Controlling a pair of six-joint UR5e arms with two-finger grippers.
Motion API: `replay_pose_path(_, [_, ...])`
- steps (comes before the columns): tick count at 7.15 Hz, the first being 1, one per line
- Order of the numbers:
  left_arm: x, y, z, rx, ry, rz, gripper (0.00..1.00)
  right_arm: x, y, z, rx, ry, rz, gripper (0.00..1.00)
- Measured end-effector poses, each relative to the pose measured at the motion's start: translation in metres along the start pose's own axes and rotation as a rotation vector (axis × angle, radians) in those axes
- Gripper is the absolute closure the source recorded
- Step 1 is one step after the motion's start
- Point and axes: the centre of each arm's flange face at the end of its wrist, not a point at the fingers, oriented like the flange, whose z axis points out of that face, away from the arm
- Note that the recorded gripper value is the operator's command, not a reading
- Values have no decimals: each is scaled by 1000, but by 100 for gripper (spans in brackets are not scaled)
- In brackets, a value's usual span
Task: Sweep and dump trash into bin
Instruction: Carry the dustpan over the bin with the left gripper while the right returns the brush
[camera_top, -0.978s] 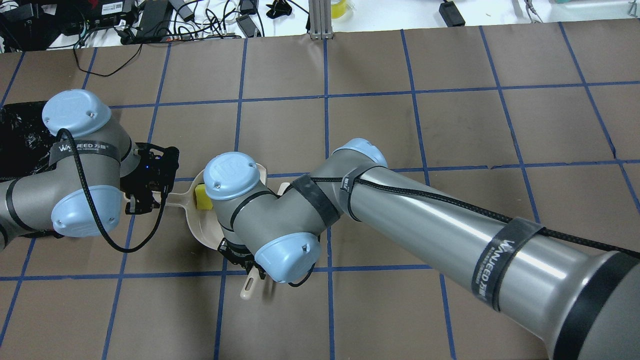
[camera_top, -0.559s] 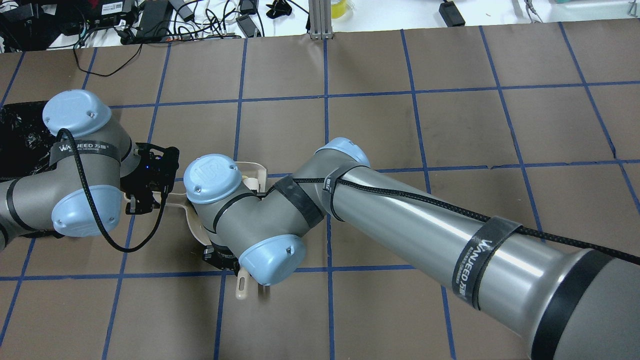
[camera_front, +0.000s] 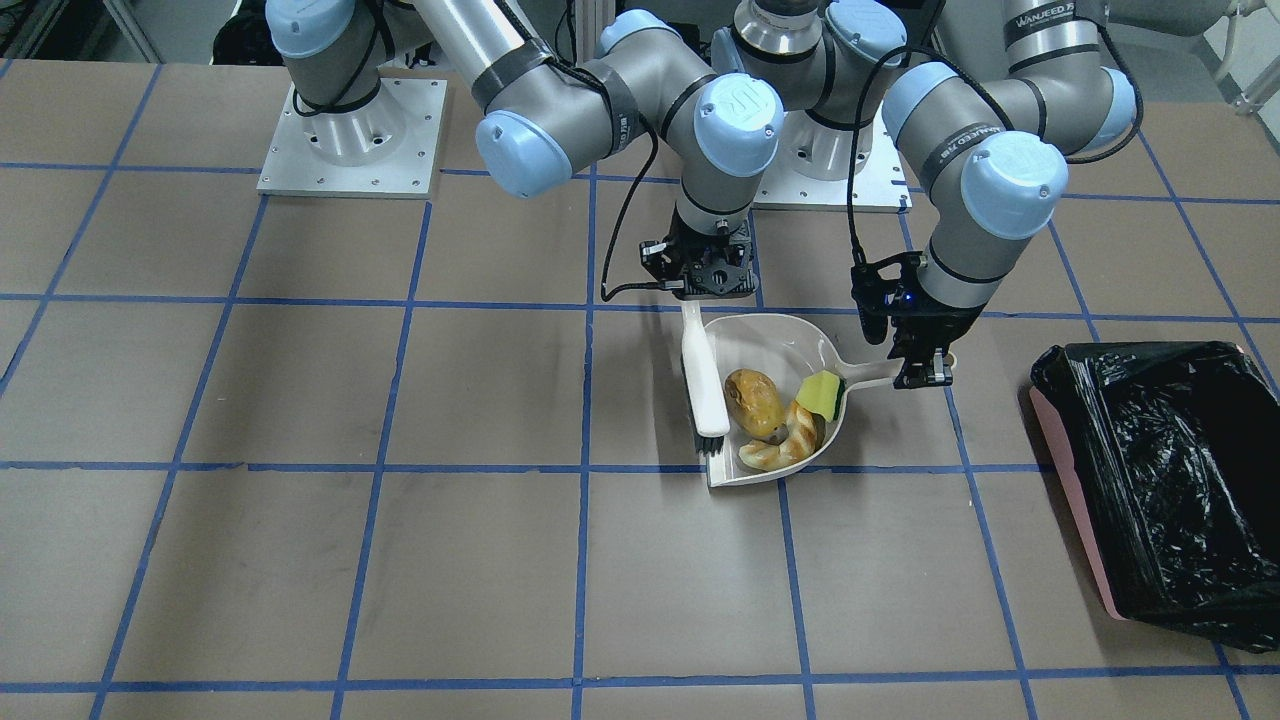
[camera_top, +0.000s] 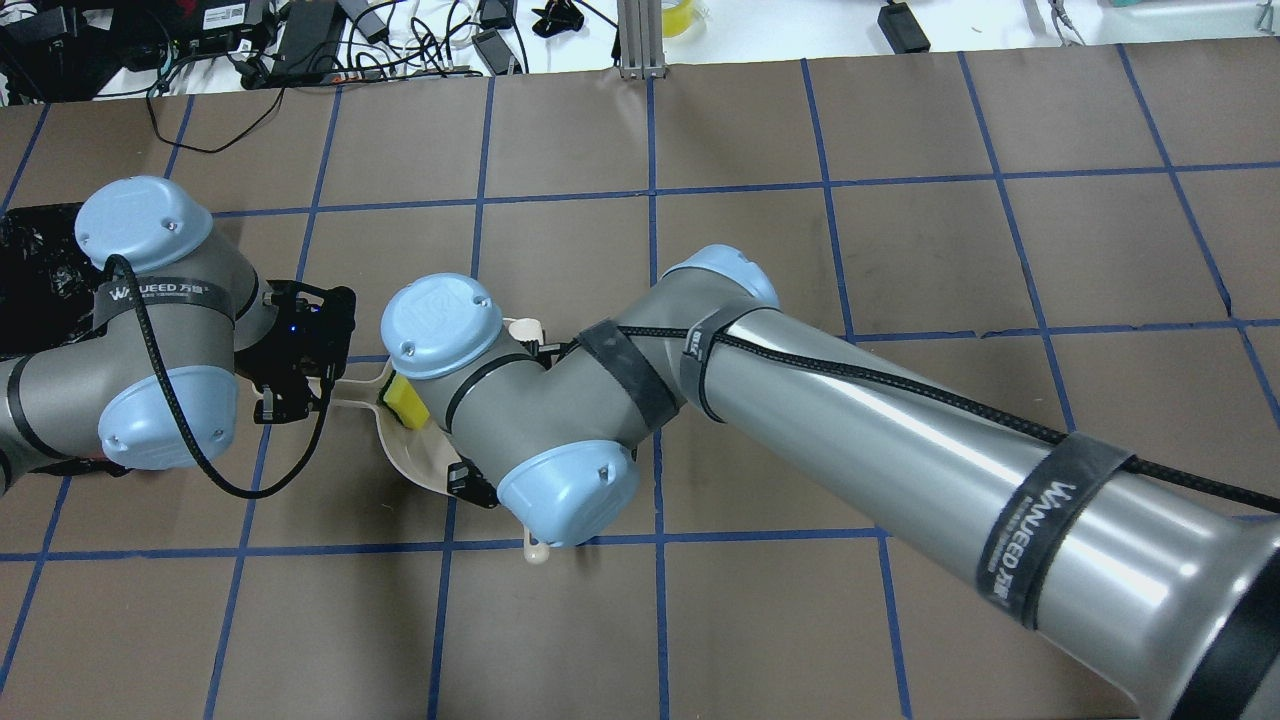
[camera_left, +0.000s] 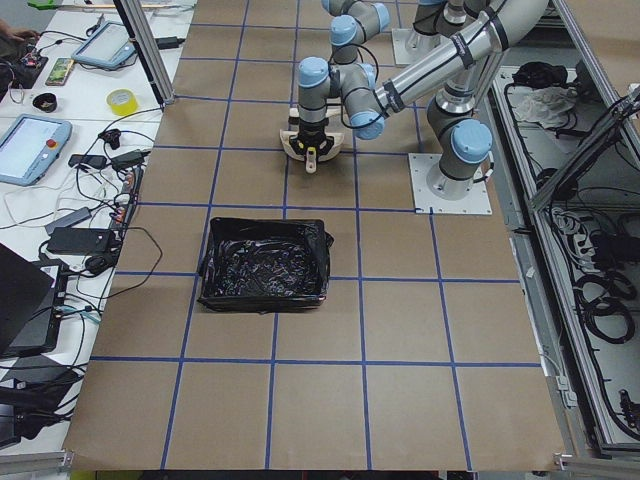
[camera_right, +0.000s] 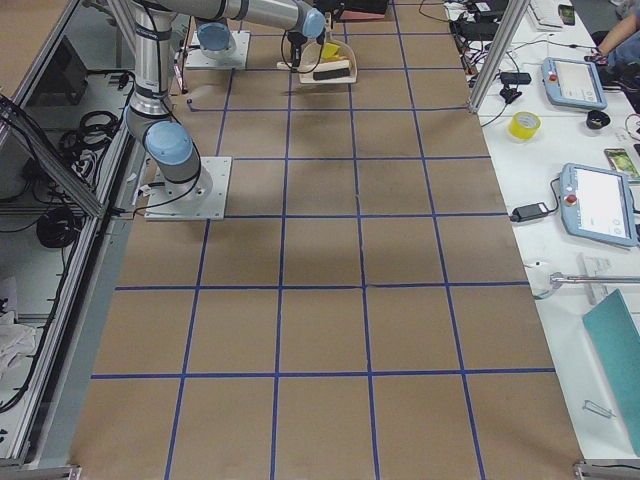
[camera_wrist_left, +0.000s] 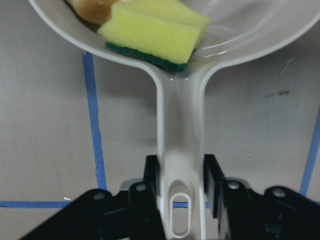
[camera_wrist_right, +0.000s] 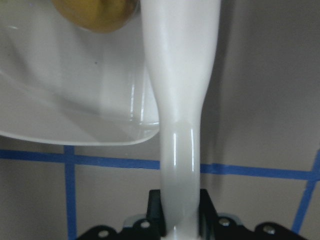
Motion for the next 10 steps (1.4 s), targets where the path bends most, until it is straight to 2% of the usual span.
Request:
replay_pose_path(2, [-3, 3, 3, 49, -7, -18, 100, 71, -30, -41, -22, 7, 34, 97])
replay_pose_path(5, [-9, 46, 6, 231, -29, -141, 100, 261, -114, -71, -42, 8, 120, 98])
replay_pose_path(7, [-26, 105, -24, 293, -12, -242, 100, 395, -149, -66, -53, -28, 95, 98])
replay_pose_path(8, [-37, 150, -54, 315, 1, -293, 100, 448, -157, -59, -51, -42, 96, 98])
replay_pose_path(10, [-45, 226, -103, 329, 7, -390, 100, 535, -172, -30, -34, -50, 109, 99])
